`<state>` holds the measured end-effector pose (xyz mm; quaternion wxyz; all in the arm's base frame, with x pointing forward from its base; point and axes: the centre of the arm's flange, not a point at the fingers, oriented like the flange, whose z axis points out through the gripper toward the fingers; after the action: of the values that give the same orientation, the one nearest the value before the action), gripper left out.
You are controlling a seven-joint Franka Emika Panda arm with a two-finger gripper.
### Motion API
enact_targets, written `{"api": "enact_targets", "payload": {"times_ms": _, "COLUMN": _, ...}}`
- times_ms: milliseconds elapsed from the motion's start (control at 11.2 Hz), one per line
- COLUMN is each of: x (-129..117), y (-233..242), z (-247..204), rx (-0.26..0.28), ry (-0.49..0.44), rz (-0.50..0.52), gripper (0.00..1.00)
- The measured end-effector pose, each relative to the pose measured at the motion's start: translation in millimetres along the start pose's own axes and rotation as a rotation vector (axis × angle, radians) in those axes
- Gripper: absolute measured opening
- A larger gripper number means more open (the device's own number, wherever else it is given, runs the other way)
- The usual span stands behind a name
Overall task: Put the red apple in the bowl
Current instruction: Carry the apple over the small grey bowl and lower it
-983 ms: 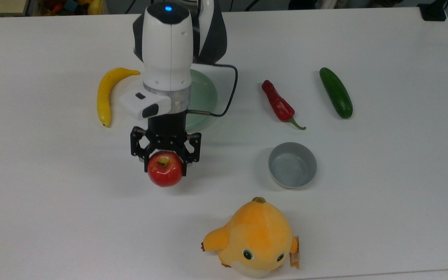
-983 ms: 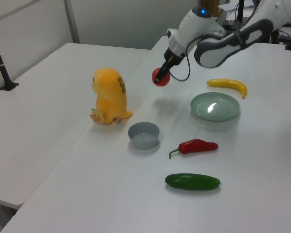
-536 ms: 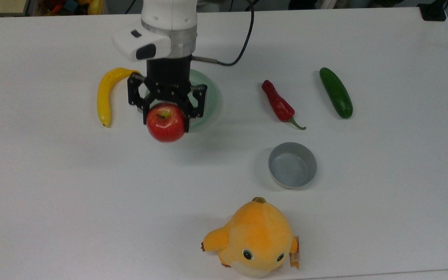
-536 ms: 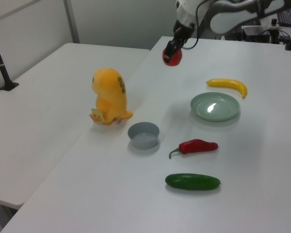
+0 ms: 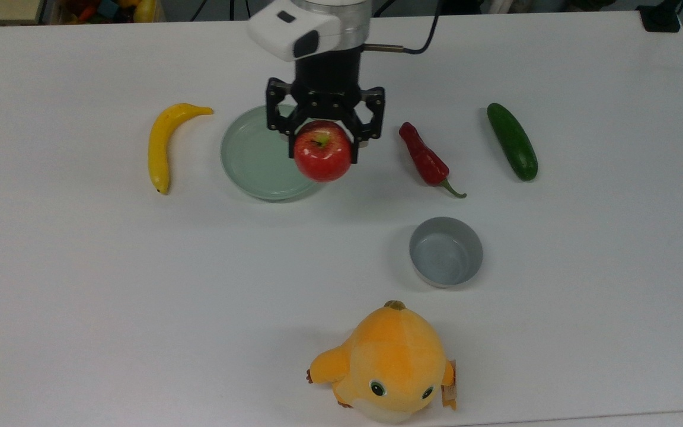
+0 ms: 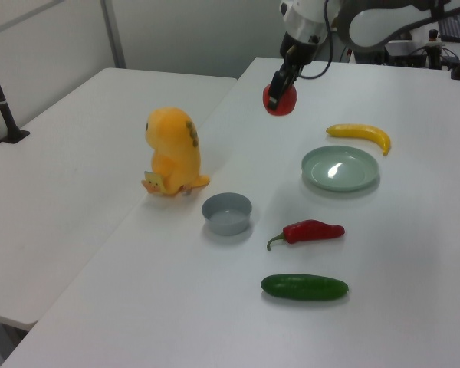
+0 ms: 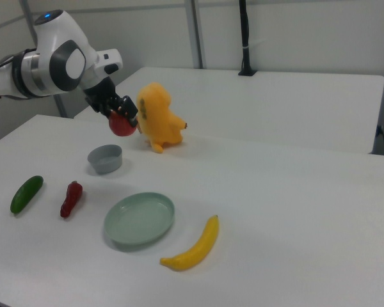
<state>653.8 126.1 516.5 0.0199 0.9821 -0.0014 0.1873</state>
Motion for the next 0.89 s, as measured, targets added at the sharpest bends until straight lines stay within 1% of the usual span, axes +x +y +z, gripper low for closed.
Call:
{"api": "enact_targets", "payload": {"times_ms": 179, "x": -8.4, "y": -27.4, "z": 5.0, "rx": 0.014, "ry": -0.014, "rz": -0.04, "gripper": 0.85}}
{"api": "enact_targets", "payload": {"times_ms": 358, "x": -17.9, "y": -60.5, "z": 20.1, "rx": 0.033, "ry": -0.031, "rz": -0.088, "gripper": 0.85}}
{"api": "enact_targets", "payload": {"times_ms": 536, "x": -23.8, "y": -88.2, "z": 38.5, "rx": 0.062, "ry": -0.02, "rz": -0.123, "gripper": 0.85}}
{"api": "enact_targets", "payload": {"times_ms": 894, "x": -25.9, "y": -113.4, "z": 74.5, "rx": 0.115, "ry": 0.04, "rz": -0.146, "gripper": 0.85}}
